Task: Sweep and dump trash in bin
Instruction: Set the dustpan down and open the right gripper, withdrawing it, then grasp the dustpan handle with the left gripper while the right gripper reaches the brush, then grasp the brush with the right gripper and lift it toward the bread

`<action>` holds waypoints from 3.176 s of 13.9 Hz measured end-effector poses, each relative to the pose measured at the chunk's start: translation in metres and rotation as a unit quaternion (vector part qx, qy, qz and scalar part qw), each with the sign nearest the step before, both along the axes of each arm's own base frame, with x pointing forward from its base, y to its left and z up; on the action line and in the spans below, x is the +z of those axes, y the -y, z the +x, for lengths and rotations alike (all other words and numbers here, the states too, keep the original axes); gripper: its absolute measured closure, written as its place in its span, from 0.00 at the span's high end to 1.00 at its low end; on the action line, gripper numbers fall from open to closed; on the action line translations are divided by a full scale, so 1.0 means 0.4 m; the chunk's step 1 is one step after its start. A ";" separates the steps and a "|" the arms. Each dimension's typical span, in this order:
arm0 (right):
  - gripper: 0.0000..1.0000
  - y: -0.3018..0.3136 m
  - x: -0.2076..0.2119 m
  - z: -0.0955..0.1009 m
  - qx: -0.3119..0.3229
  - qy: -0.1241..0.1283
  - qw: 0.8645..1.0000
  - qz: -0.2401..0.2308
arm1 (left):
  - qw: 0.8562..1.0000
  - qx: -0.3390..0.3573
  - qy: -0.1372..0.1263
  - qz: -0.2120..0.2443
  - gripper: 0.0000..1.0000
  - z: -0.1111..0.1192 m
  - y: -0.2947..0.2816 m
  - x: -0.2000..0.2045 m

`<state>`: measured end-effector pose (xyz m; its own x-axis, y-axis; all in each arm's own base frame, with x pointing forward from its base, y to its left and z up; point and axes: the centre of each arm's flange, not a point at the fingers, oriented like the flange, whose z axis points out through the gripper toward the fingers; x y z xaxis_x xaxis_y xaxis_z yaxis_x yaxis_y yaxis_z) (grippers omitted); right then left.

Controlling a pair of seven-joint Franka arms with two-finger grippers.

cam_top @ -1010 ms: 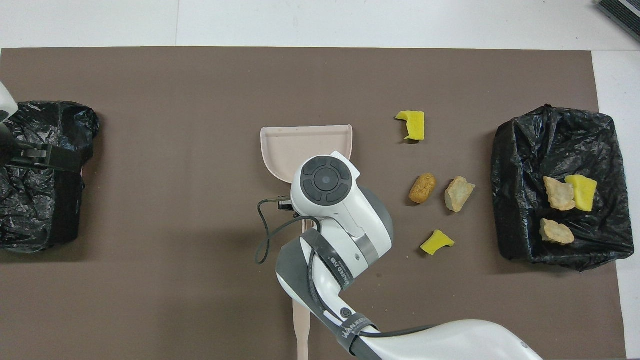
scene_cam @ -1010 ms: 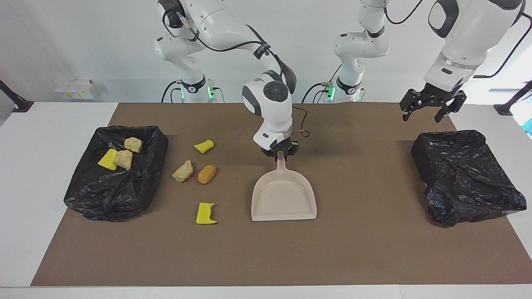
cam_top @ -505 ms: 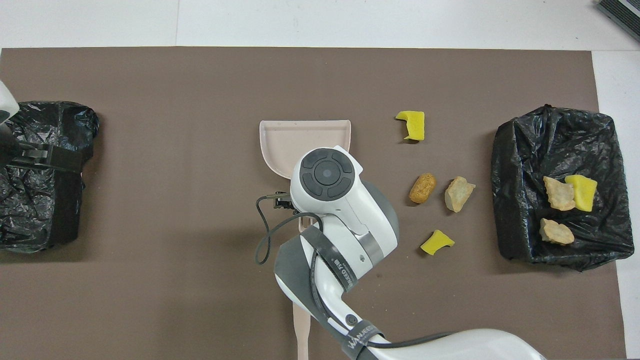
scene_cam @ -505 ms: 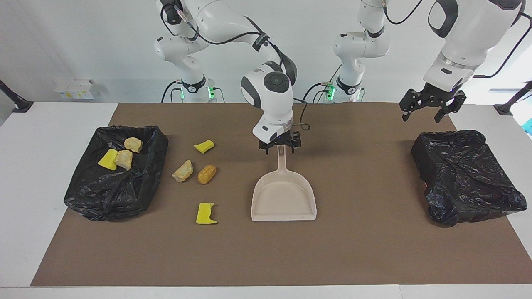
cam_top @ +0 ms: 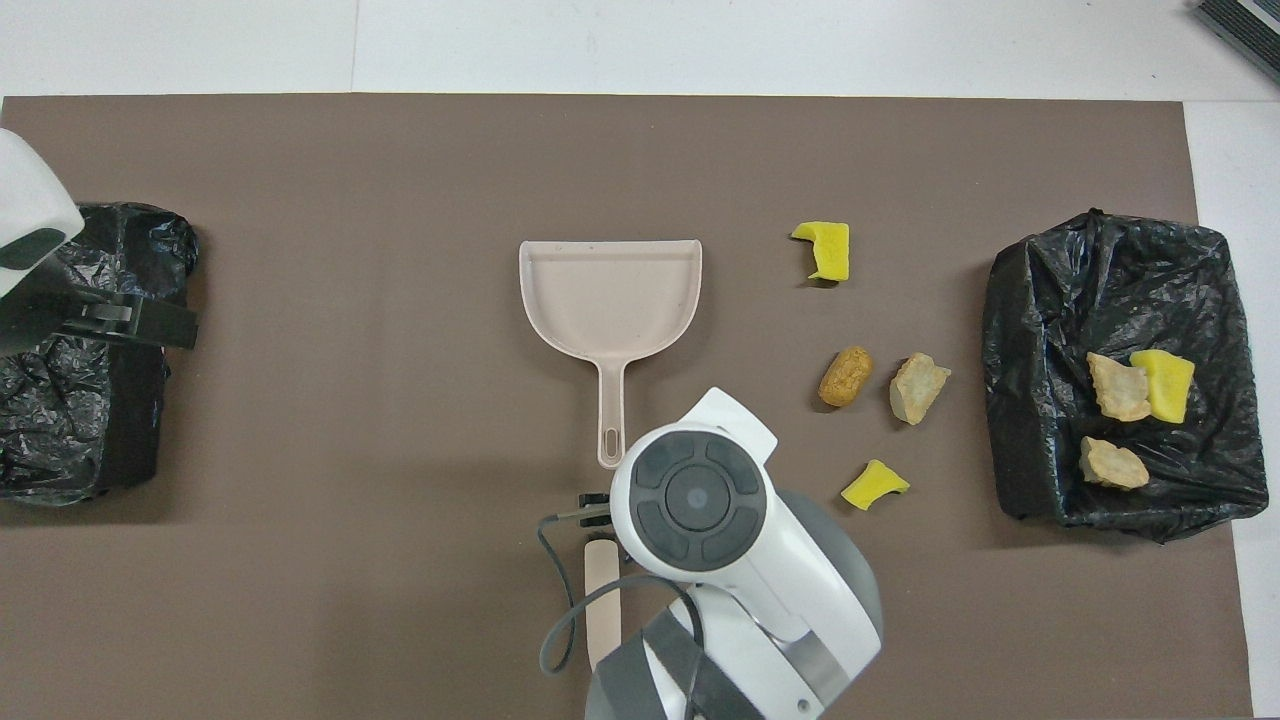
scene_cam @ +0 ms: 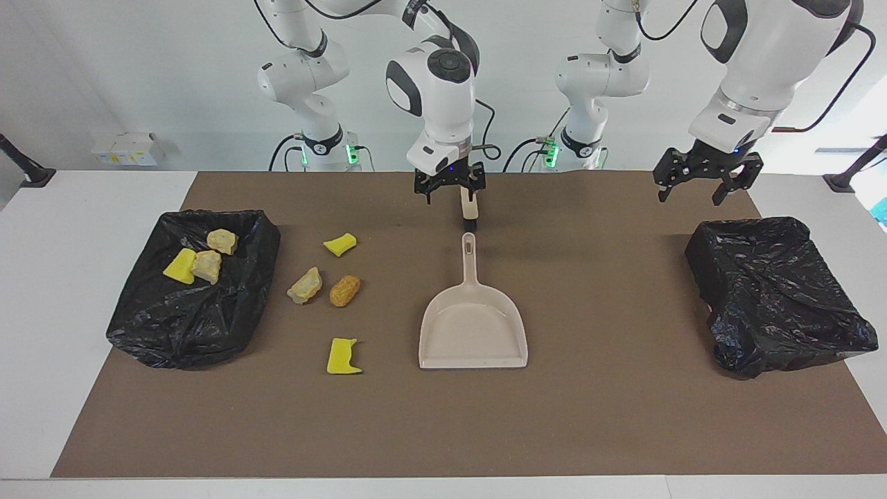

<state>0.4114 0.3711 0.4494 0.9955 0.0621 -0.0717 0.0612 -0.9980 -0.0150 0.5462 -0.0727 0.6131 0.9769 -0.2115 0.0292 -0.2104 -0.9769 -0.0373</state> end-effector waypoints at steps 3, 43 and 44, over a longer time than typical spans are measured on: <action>1.00 -0.021 -0.027 -0.128 0.000 -0.026 1.000 0.003 | 1.000 -0.023 -0.006 0.001 1.00 -0.017 0.097 -0.017; 0.25 0.022 -0.169 -0.359 -0.116 -0.041 0.991 -0.060 | 0.993 0.093 0.009 -0.076 1.00 -0.150 0.809 -0.645; 0.25 0.044 -0.153 -0.341 -0.116 -0.038 0.991 -0.059 | 0.993 0.093 0.009 -0.076 0.97 -0.151 0.810 -0.645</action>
<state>0.2749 0.3536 0.3882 0.9733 -0.1810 -0.1409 -0.1667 -0.9801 0.1074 0.4859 -0.3968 0.3549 0.9977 -0.0200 0.0653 -0.0271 -0.9935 0.1107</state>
